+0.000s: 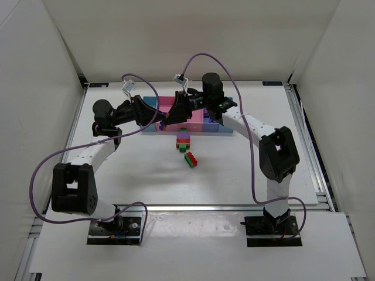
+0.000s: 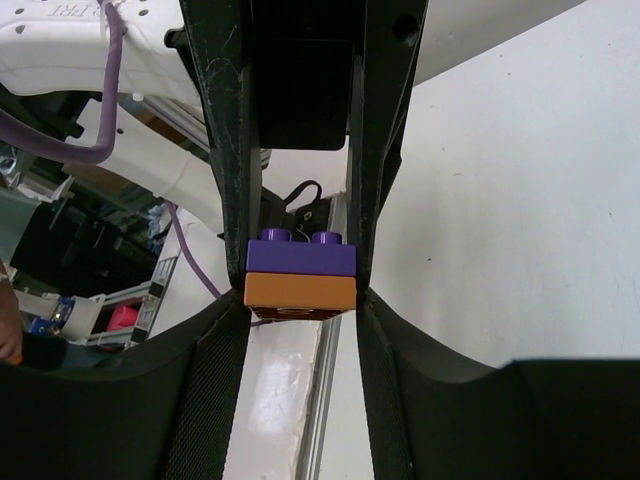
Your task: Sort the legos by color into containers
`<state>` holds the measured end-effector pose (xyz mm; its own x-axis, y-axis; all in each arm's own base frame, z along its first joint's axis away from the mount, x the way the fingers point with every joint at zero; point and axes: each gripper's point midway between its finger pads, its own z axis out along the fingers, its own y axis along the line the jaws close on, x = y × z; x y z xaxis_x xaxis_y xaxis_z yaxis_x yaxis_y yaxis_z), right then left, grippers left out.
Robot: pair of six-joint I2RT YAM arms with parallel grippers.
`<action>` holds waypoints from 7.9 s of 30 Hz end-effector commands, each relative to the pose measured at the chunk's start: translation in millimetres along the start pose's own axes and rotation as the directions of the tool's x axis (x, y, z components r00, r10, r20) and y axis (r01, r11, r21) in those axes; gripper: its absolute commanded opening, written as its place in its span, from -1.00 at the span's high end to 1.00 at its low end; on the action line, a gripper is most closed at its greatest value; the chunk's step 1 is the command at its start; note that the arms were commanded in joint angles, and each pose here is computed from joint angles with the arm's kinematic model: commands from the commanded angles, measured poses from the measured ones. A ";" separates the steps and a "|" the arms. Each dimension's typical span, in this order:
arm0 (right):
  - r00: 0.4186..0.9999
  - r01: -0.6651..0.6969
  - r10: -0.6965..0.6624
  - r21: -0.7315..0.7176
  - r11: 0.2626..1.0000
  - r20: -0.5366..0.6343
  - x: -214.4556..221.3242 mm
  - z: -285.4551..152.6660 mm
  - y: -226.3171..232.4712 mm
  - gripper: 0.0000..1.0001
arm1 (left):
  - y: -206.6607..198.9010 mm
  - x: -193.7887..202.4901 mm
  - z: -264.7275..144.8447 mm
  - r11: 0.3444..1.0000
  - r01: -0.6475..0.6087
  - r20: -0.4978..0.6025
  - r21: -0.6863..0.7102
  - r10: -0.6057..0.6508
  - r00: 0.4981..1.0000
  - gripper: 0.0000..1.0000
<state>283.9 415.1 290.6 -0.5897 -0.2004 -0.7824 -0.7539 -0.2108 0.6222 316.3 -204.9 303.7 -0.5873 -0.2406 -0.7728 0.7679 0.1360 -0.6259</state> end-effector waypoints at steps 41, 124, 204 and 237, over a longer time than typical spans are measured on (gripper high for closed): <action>0.996 0.074 -0.087 0.335 0.939 0.022 7.4 -102.0 -29.0 1.00 | 19.6 -26.9 -25.3 0.993 -0.035 0.083 -0.115 0.045 0.996 0.80; 0.979 -0.133 -0.120 0.960 0.248 0.167 23.8 -352.2 -46.9 -0.87 | 162.6 3.3 200.7 0.961 -0.152 -0.143 -0.232 0.121 0.982 0.62; 0.296 0.835 -0.694 -0.174 0.521 -0.656 163.4 -127.9 -93.1 -0.98 | 82.5 -57.5 -105.7 0.763 -0.053 -0.020 -0.645 0.053 0.998 -0.99; 0.327 0.677 -0.685 -0.344 0.650 -0.651 210.5 -81.6 -113.7 -0.98 | 108.2 -54.2 -108.9 0.747 -0.001 -0.007 -0.665 -0.005 1.000 -0.99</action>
<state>276.2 315.7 55.7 0.5231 -0.5454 -0.6549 -0.7928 -0.5934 -0.1390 400.0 -73.8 256.1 -0.6105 -0.2336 -0.7568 0.3923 0.7409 -0.5451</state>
